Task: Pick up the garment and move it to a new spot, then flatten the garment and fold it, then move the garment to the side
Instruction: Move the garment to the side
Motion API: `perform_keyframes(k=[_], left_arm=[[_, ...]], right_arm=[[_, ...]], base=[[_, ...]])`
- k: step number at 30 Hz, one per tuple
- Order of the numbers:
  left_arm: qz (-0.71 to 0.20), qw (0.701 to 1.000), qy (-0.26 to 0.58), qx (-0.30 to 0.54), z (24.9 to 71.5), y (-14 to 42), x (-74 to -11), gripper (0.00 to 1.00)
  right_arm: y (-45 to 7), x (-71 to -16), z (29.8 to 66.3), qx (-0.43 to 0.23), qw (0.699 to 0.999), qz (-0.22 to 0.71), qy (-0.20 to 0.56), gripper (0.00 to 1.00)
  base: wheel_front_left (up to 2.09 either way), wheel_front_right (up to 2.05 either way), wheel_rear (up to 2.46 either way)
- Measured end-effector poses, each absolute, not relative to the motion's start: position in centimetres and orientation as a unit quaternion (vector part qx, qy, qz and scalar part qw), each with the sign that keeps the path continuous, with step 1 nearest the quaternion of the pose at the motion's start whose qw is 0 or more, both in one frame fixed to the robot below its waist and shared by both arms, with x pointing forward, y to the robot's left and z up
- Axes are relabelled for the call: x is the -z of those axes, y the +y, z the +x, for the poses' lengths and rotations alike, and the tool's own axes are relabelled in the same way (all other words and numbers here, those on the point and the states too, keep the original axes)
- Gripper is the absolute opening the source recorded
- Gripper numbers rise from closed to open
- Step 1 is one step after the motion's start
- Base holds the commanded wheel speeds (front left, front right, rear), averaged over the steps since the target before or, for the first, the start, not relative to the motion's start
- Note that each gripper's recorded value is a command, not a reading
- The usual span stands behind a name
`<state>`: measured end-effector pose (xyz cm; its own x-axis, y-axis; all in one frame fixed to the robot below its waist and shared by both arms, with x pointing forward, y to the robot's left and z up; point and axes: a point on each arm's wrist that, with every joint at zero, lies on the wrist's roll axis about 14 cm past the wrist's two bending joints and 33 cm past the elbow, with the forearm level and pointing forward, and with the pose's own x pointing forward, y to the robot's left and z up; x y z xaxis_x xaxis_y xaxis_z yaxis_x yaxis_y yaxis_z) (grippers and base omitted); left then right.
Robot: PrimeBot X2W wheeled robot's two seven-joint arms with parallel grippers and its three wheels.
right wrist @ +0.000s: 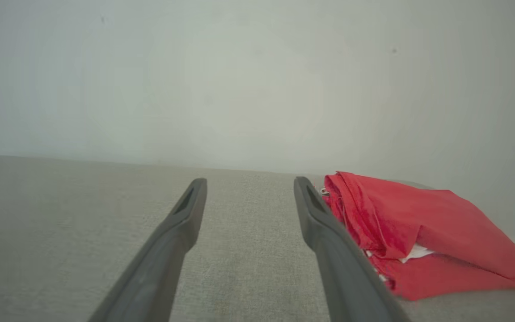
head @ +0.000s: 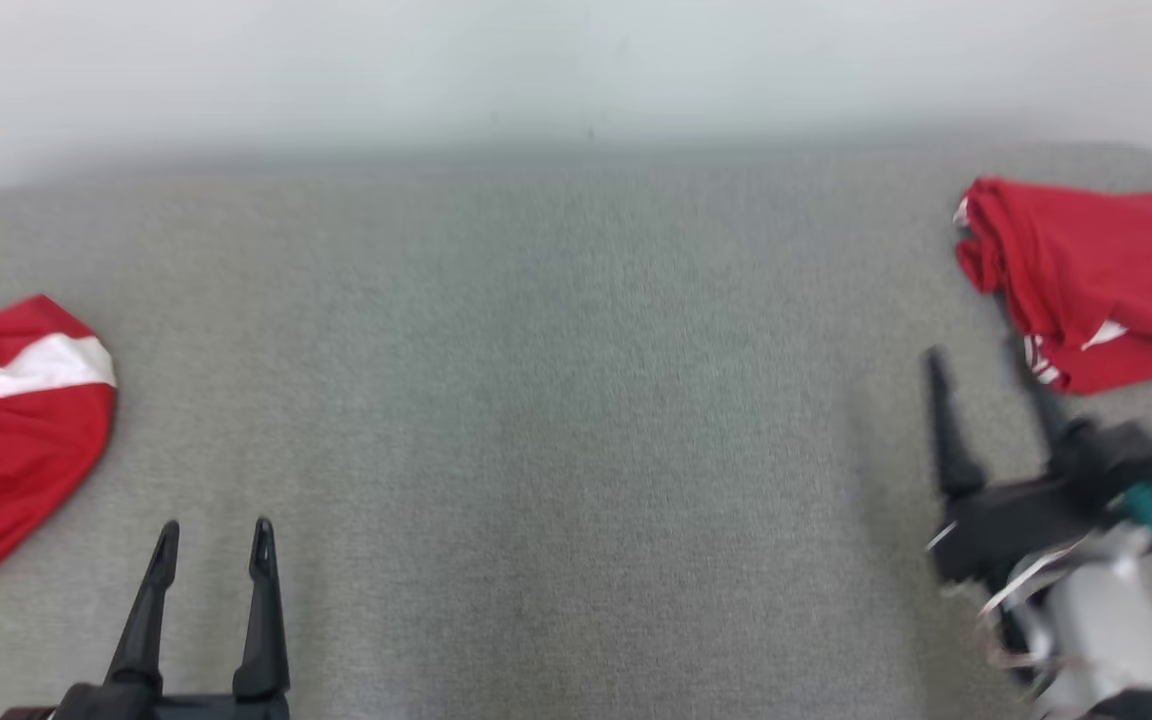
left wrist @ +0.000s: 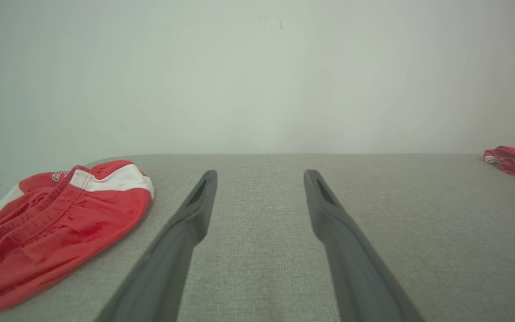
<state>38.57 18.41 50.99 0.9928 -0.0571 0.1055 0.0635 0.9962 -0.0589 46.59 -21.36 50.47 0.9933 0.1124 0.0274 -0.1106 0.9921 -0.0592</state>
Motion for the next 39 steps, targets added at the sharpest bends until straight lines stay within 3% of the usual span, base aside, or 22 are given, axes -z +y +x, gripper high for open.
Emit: perform_keyframes(k=[9,19,39], left_arm=[[-0.031,0.997,-0.069,0.014,35.6,19.4,-52.3,1.00],[-0.026,0.997,-0.065,0.019,34.1,18.9,-52.0,1.00],[-0.024,0.999,-0.041,0.010,33.4,19.5,-50.5,1.00]], right_arm=[[-16.3,-51.5,40.9,-0.081,0.995,0.034,-0.045,1.00],[-17.0,-49.8,35.9,-0.053,0.998,0.035,-0.027,1.00],[-18.4,-49.8,34.6,-0.026,0.998,0.044,-0.030,1.00]], base=[[0.00,0.00,0.00],[0.00,0.00,0.00],[0.00,0.00,0.00]])
